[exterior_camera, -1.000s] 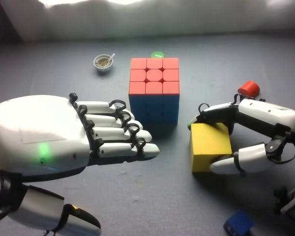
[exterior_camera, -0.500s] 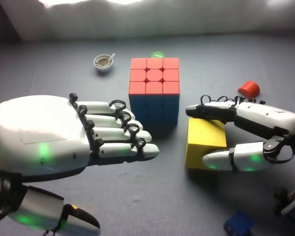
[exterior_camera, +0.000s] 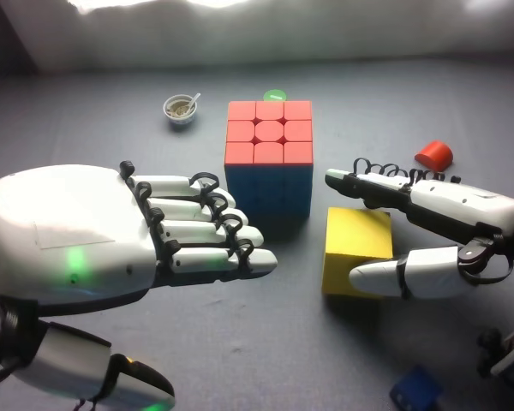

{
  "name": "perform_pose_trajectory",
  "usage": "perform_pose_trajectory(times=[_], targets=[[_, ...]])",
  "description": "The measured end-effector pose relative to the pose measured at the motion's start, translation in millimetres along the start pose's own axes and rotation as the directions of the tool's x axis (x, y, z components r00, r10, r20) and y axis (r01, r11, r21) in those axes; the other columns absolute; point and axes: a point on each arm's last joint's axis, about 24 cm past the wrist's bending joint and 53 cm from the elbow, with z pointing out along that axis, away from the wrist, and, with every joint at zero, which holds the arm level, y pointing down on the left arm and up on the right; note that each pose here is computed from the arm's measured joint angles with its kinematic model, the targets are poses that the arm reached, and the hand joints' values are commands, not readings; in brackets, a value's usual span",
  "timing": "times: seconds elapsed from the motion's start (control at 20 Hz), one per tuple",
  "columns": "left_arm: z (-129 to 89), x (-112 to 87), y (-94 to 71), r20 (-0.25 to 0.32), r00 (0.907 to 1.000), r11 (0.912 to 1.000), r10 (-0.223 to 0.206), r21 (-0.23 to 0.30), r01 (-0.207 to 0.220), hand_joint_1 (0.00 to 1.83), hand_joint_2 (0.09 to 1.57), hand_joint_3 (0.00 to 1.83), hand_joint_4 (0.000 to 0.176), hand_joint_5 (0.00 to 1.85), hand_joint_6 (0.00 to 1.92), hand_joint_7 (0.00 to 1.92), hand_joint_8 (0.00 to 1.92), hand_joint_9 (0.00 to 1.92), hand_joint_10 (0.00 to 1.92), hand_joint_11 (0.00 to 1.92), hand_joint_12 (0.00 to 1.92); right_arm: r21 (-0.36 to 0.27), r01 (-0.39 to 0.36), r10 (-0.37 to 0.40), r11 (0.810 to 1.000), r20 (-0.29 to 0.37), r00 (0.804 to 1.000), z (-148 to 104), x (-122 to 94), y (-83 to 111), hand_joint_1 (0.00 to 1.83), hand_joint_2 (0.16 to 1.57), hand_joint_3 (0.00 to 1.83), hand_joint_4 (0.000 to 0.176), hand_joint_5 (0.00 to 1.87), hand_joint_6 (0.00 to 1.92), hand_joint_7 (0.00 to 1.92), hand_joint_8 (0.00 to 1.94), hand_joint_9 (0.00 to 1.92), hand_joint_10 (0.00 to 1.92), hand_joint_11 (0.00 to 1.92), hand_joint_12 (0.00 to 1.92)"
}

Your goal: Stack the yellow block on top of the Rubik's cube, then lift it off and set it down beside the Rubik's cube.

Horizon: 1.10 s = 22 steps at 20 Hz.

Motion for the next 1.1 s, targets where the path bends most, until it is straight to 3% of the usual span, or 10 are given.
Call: perform_pose_trajectory(times=[0.15,0.25,0.35,0.45,0.65,0.7,0.85,1.0,1.1], targets=[[0,0.0,0.0,0.0,1.0,1.0,0.0,0.0,0.0,0.23,1.18,0.0,0.0,0.05,0.0,0.1,0.0,0.12,0.01,0.0,0.33,0.01,0.001,-0.001,1.0,-0.002,1.0,0,0,-2.2,0.69,1.09,0.0,0.0,0.0,0.0,0.02,0.0,0.0,0.1,0.0,0.5],[0,0.0,0.0,0.0,1.0,1.0,-0.003,0.0,0.003,0.26,1.17,0.0,0.0,0.08,0.01,0.12,0.01,0.14,0.01,0.0,0.37,0.022,0.007,-0.007,1.0,-0.002,1.0,-3,-4,-4.2,0.69,1.08,0.0,0.0,0.0,0.0,0.0,0.0,0.0,0.0,0.0,0.33],[0,0.0,0.0,0.0,1.0,1.0,-0.003,0.0,0.003,0.23,1.19,0.0,0.0,0.01,0.0,0.05,0.0,0.07,0.0,0.0,0.22,0.03,-0.001,0.001,1.0,0.011,1.0,-6,-14,-4.1,0.68,1.04,0.0,0.0,0.0,0.0,0.0,0.0,0.0,0.0,0.0,0.33],[0,0.0,-0.1,0.0,1.0,1.0,-0.004,0.0,0.004,0.25,1.18,0.0,0.0,0.05,0.0,0.1,0.0,0.12,0.0,0.0,0.35,0.034,-0.018,0.017,0.999,0.029,0.999,-7,-25,0.4,0.71,1.01,0.0,0.0,0.0,0.0,0.0,0.0,0.0,0.0,0.0,0.32],[-1,0.9,2.4,-0.003,1.0,1.0,-0.004,-0.005,0.004,0.21,1.19,0.0,0.0,0.05,0.0,0.09,0.0,0.11,0.0,0.0,0.26,0.033,-0.01,0.009,0.999,0.02,1.0,-13,-28,9.1,0.72,0.95,0.0,0.0,0.0,0.0,0.0,0.0,0.0,0.0,0.0,0.21],[-1,0.5,3.1,-0.002,1.0,1.0,-0.004,-0.006,0.004,0.25,1.18,0.0,0.0,0.08,0.0,0.12,0.0,0.14,0.0,0.0,0.33,0.033,-0.005,0.005,0.999,0.015,1.0,-14,-27,10.2,0.72,0.95,0.0,0.0,0.0,0.0,0.0,0.0,0.0,0.0,0.0,0.12],[-4,2.5,7.1,-0.006,0.9999,0.9997,-0.012,-0.019,0.012,0.22,1.2,0.0,0.0,0.06,0.0,0.1,0.0,0.12,0.0,0.0,0.32,0.025,-0.004,0.004,1.0,0.009,1.0,-16,-26,21.9,0.72,0.93,0.0,0.0,0.0,0.0,0.0,0.0,0.0,0.0,0.0,0.03],[-4,2.1,8.1,-0.006,0.9999,0.9997,-0.013,-0.021,0.013,0.21,1.2,0.0,0.0,0.04,0.0,0.08,0.0,0.1,0.0,0.0,0.27,-0.025,0.002,-0.001,1.0,0.054,0.999,-19,-52,53.3,0.7,0.95,0.0,0.0,0.0,0.0,0.0,0.0,0.0,0.0,0.0,0.03],[-4,2.3,8.0,-0.006,0.9999,0.9997,-0.014,-0.021,0.014,0.23,1.19,0.0,0.0,0.05,0.0,0.11,0.01,0.13,0.01,0.0,0.35,-0.035,0.017,-0.013,0.999,0.09,0.996,-28,-71,64.7,0.73,0.92,0.0,0.0,0.0,0.0,0.0,0.0,0.0,0.0,0.0,0.0]])
